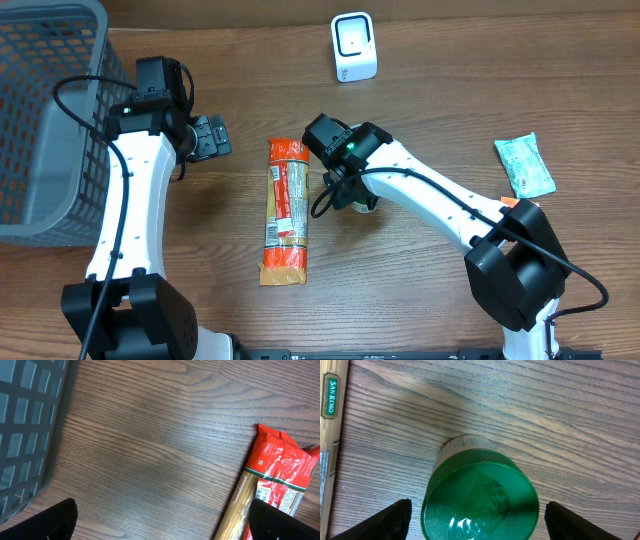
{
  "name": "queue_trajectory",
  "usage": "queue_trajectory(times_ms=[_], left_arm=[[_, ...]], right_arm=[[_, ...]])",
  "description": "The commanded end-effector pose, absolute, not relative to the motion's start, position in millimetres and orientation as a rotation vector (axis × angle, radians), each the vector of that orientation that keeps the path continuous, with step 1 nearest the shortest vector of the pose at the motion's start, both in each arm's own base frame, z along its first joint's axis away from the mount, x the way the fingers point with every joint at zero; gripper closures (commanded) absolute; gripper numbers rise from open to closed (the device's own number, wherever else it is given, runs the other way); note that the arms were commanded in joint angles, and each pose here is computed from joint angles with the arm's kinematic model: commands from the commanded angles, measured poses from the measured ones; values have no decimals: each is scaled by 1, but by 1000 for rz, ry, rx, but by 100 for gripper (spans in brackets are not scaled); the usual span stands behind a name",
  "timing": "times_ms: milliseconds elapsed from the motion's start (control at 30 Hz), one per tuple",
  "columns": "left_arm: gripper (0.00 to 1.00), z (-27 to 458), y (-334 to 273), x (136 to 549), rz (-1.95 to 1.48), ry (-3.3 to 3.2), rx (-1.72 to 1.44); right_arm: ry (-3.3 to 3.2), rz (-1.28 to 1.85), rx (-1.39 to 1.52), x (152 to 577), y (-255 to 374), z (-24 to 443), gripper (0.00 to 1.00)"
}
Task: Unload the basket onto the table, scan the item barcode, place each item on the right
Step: 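Lower the right gripper around the green-lidded jar and close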
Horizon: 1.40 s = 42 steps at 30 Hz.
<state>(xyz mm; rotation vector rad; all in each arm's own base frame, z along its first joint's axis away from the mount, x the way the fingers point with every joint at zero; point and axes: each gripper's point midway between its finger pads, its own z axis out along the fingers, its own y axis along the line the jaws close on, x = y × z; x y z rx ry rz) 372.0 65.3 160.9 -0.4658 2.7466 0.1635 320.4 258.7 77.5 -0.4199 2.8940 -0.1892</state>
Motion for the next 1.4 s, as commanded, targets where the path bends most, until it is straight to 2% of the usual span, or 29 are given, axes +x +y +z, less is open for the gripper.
queue_trajectory(times_ms=[0, 200, 400, 667, 867, 1367], left_arm=[[0, 159, 68, 370, 175, 2754, -461], [0, 159, 68, 371, 175, 2754, -461], [0, 159, 68, 371, 175, 2754, -461], [0, 159, 68, 370, 175, 2754, -461], [0, 159, 68, 371, 175, 2753, -460], [0, 159, 68, 371, 175, 2753, -460]], right_arm=[[2886, -173, -407, 320, 258, 83, 12], [2931, -102, -233, 314, 263, 82, 12], [2936, -89, -95, 314, 263, 82, 18], [2940, -84, -83, 314, 263, 82, 18], [2951, -90, 142, 309, 259, 81, 18], [2929, -65, 289, 311, 261, 81, 18]])
